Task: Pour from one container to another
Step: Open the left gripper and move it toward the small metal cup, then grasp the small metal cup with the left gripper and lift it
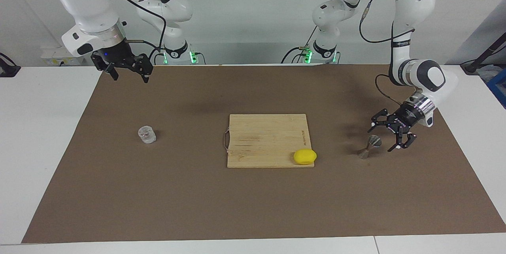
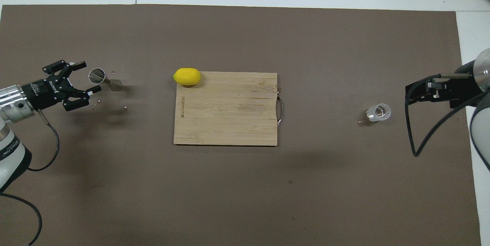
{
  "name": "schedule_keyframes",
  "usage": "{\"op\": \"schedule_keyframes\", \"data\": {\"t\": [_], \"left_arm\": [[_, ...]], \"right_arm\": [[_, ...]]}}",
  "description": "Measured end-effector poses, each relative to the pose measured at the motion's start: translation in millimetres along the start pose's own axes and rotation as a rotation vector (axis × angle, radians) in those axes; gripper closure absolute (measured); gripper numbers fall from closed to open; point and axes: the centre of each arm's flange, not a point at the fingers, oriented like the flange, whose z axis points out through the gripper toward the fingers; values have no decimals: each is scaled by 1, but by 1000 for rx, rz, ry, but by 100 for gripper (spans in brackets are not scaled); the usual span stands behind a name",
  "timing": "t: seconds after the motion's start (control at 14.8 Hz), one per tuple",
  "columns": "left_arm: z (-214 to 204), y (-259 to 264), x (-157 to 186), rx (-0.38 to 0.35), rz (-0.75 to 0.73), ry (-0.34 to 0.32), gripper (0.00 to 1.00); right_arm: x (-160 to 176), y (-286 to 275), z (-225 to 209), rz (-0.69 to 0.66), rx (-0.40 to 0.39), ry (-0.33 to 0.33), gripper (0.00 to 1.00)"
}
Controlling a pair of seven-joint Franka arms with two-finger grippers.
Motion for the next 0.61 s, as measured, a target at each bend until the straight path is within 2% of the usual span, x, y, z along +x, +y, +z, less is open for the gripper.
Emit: {"op": "schedule_keyframes", "data": {"t": [0.41,0.47,0.54,0.61], "left_arm": [[7,-2,-3,4,0,-5,7],[7,-3,-3,4,0,-5,11],[7,-2,-3,3,0,-5,11],[6,-2,-3,2,0,-5,20]], "right_arm": [[0,0,2,0,-1,-5,1],[0,0,3,0,-1,-6,1],[-1,0,3,0,-1,-7,1],[-1,0,3,0,-1,-7,1]]}}
